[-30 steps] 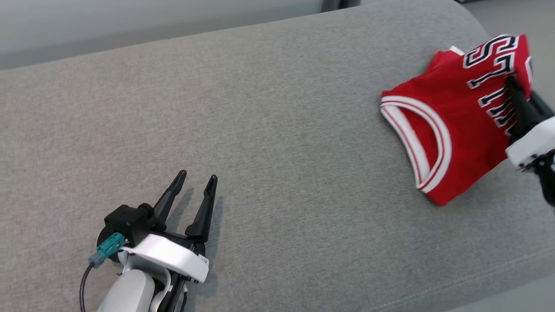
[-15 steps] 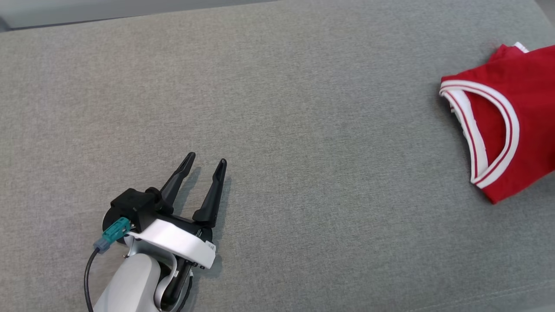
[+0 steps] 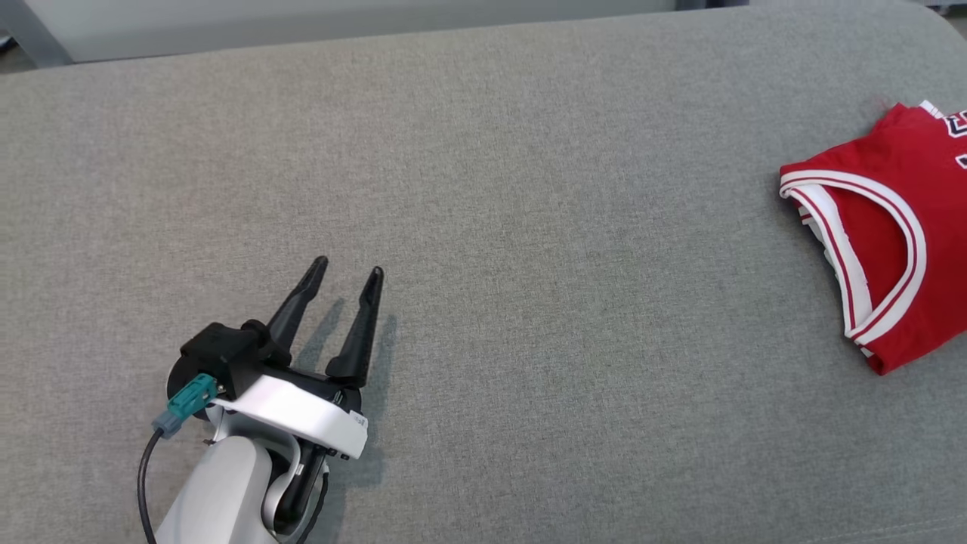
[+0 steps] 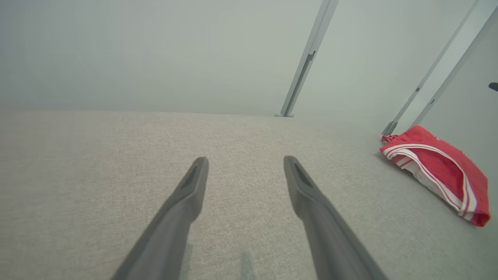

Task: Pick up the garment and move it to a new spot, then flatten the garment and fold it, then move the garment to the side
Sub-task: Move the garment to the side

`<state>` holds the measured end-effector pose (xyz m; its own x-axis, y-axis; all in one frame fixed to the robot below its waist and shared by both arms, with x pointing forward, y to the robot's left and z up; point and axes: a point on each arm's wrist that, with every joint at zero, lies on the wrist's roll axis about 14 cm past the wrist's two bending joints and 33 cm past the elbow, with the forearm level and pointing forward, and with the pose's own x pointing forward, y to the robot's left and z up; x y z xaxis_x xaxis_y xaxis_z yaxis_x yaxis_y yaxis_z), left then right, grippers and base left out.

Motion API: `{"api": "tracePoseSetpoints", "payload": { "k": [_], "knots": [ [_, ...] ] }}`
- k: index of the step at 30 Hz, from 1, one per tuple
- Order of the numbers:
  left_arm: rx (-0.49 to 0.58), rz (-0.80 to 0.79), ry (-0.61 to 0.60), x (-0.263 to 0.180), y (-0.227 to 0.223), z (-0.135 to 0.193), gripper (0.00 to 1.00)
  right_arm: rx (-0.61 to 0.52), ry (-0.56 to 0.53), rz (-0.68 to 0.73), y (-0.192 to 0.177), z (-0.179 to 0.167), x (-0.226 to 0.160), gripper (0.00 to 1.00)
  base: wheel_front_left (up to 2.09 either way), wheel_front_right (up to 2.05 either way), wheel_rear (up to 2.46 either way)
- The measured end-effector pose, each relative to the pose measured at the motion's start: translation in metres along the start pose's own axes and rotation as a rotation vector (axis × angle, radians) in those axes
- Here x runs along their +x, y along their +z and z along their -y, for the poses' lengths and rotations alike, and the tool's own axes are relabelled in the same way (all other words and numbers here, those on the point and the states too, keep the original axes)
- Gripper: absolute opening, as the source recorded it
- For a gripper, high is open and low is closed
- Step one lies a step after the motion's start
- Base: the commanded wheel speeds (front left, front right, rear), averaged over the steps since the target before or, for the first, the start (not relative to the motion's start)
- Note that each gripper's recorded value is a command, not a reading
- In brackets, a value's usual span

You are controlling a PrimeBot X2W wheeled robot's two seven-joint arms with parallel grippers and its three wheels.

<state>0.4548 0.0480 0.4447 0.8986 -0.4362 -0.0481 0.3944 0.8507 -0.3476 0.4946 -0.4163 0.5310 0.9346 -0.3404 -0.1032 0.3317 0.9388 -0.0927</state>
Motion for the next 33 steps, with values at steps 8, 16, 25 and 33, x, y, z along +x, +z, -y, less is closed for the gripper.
{"api": "tracePoseSetpoints", "payload": {
  "k": [8, 16, 25, 33],
  "knots": [
    [0.013, 0.043, 0.054, -0.019, 0.016, -0.006, 1.0, 0.057, 0.126, 0.13, -0.003, -0.067, -0.043, 1.0, 0.0, 0.0, 0.0],
    [0.064, 0.084, 0.154, -0.047, 0.032, -0.025, 1.0, 0.107, 0.248, 0.192, -0.005, -0.123, -0.094, 1.0, 0.0, 0.0, 0.0],
    [0.118, 0.128, 0.269, -0.084, 0.048, -0.046, 1.0, 0.143, 0.3, 0.208, -0.007, -0.143, -0.128, 1.0, 0.0, 0.0, 0.0],
    [0.155, 0.136, 0.347, -0.119, 0.05, -0.056, 1.0, 0.172, 0.339, 0.185, -0.019, -0.156, -0.157, 1.0, 0.0, 0.0, 0.0]
  ]
}}
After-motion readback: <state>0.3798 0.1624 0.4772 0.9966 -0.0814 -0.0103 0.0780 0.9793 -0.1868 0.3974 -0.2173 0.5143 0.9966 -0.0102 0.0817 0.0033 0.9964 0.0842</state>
